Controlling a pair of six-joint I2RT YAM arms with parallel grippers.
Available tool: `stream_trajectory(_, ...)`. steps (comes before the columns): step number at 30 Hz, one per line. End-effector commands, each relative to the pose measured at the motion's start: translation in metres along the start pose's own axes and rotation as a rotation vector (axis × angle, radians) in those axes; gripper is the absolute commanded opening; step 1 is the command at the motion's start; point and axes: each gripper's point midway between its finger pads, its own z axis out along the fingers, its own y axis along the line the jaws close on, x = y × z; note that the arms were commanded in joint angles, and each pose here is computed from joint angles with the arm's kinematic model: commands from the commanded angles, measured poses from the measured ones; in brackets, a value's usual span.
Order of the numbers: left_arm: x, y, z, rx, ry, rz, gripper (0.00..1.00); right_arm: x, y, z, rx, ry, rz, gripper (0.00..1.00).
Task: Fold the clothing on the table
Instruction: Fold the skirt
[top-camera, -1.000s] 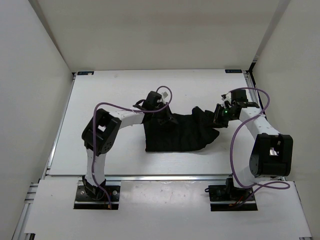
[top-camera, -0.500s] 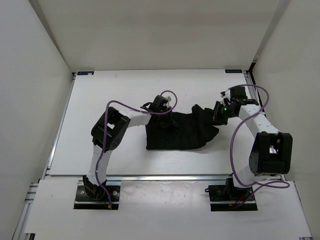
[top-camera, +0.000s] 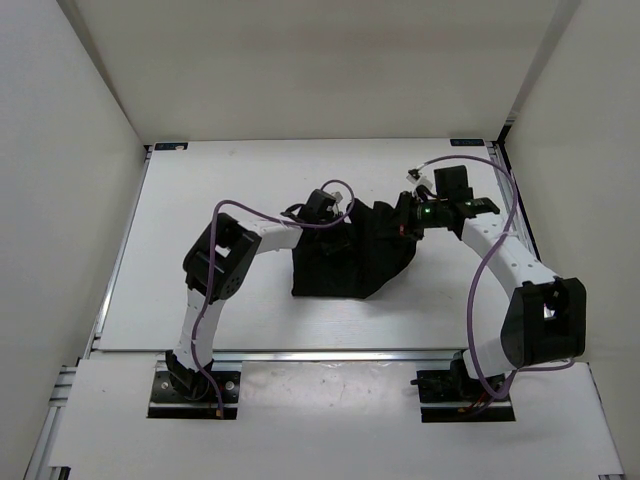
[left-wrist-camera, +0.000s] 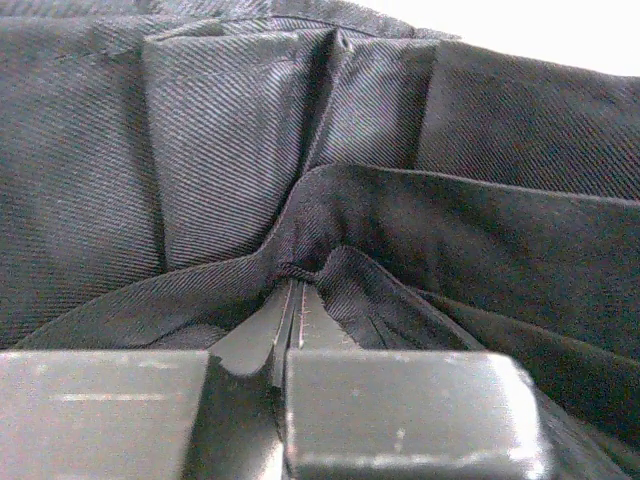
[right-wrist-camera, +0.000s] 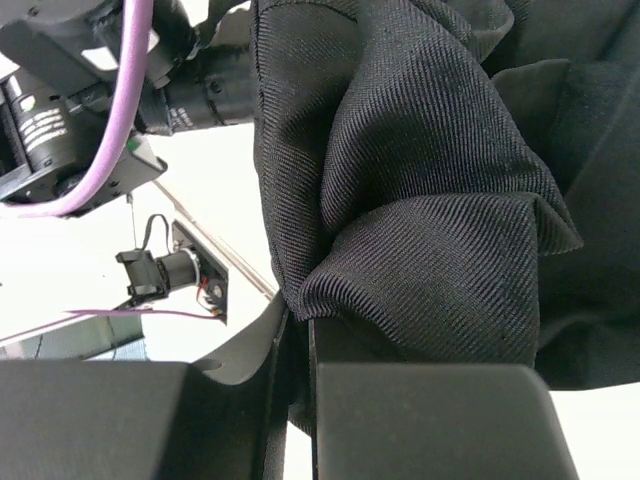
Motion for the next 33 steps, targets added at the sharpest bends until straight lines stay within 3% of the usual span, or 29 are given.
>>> stream_trajectory(1, -0.017, 0.004, -0.007, -0.006, -0.026, -0.019, 0.03, -0.013, 0.023, -0.007, -0.092, -0.039, -0.039, 0.00)
stream_trajectory(4, -0.051, -0.020, -0.039, 0.057, -0.094, -0.011, 0.14, -0.016, 0.012, -0.012, -0.064, -0.051, -0.028, 0.00)
stream_trajectory(9, -0.109, -0.028, -0.104, 0.109, -0.218, -0.027, 0.20, -0.022, -0.001, -0.019, -0.027, -0.074, -0.013, 0.00)
stream_trajectory(13, -0.129, -0.004, -0.155, 0.096, -0.311, -0.059, 0.21, -0.019, -0.005, -0.022, -0.018, -0.077, -0.006, 0.00)
stream_trajectory(15, -0.132, 0.032, -0.170, 0.007, -0.353, -0.078, 0.21, -0.021, -0.008, -0.023, -0.008, -0.082, -0.001, 0.00)
stream_trajectory(19, -0.108, 0.097, -0.178, -0.137, -0.363, -0.148, 0.20, -0.021, -0.006, -0.026, -0.010, -0.089, -0.010, 0.00)
stream_trajectory(22, -0.083, 0.124, -0.170, -0.225, -0.335, -0.151, 0.20, -0.023, -0.005, -0.028, -0.004, -0.095, -0.015, 0.00)
stream_trajectory(29, -0.034, 0.142, -0.146, -0.326, -0.243, -0.106, 0.19, -0.031, 0.007, -0.029, 0.009, -0.095, -0.057, 0.00)
stream_trajectory(33, -0.009, 0.130, -0.130, -0.262, -0.191, -0.133, 0.19, -0.038, 0.016, -0.023, 0.006, -0.097, -0.080, 0.00)
